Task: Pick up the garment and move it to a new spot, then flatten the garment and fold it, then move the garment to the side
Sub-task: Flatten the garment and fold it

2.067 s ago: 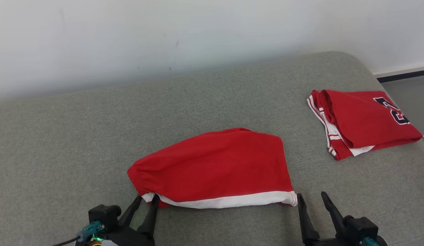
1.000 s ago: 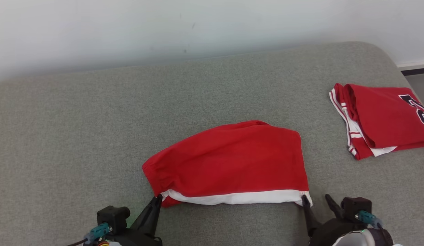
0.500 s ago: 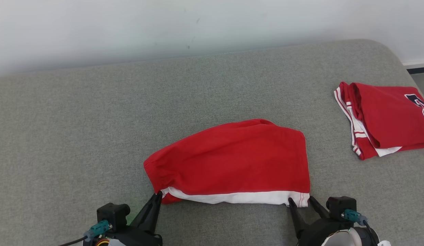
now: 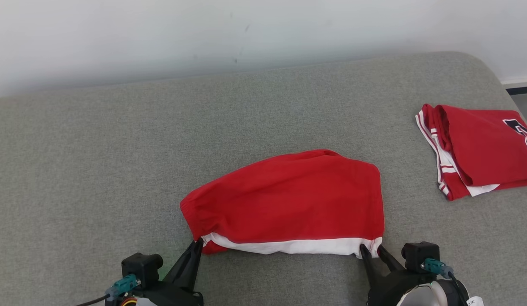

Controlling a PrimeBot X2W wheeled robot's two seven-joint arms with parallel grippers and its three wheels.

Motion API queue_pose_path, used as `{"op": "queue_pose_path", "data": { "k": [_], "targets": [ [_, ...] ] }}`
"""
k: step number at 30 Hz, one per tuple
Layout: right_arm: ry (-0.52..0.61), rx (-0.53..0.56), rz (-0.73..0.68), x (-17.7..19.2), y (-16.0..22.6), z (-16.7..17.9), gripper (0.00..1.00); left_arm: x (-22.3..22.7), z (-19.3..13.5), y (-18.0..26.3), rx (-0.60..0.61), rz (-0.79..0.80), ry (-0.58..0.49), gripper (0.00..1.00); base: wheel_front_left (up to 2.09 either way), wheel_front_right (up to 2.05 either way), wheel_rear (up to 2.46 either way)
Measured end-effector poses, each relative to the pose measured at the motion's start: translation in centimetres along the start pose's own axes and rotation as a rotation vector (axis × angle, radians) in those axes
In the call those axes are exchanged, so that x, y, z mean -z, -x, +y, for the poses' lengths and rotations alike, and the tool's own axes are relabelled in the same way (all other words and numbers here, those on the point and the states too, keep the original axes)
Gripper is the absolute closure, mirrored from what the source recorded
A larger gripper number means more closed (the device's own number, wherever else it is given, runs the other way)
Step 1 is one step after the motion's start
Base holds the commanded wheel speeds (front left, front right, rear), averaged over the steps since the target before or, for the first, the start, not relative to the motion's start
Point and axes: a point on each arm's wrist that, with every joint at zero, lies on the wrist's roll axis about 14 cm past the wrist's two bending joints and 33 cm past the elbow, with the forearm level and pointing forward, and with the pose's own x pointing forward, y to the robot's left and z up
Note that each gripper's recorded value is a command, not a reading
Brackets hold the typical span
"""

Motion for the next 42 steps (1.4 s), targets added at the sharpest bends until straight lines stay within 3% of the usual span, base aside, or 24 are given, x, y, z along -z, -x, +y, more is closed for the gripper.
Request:
{"op": "queue_pose_path", "data": {
  "k": [3, 4, 5, 12, 19, 27, 42],
  "targets": [
    [0.001, -0.002, 0.005, 0.1, 0.1, 0.1, 0.59, 0.0, 0.0, 0.1, -0.001, -0.002, -0.001, 1.0, 0.0, 0.0, 0.0],
    [0.001, -0.002, 0.005, 0.1, 0.1, 0.1, 0.75, -0.1, 0.0, 0.1, -0.001, -0.002, -0.001, 1.0, 0.0, 0.0, 0.0],
    [0.003, -0.003, 0.004, 0.1, 0.2, 0.1, 1.0, 0.0, 0.0, 0.1, -0.001, -0.002, -0.001, 1.0, 0.0, 0.0, 0.0],
    [0.006, 0.005, -0.005, -0.1, 0.5, -0.1, 1.0, -0.7, 0.1, 0.2, -0.008, -0.025, 0.003, 1.0, 0.0, 0.0, 0.0],
    [-0.023, 0.023, -0.135, -3.4, 1.0, -0.9, 1.0, -5.0, -0.6, 0.2, -0.005, -0.174, 0.063, 1.0, 0.0, 0.0, 0.0],
    [-0.142, -0.031, -0.395, -10.6, 2.2, -0.1, 1.0, -11.5, -3.1, 0.7, 0.071, -0.384, 0.106, 1.0, 0.0, 0.0, 0.0],
    [-0.149, -0.143, -0.74, -22.9, 7.0, 1.7, 1.0, -24.4, -9.2, 2.8, 0.329, -0.661, 0.015, 1.0, 0.0, 0.0, 0.0]
  ]
}}
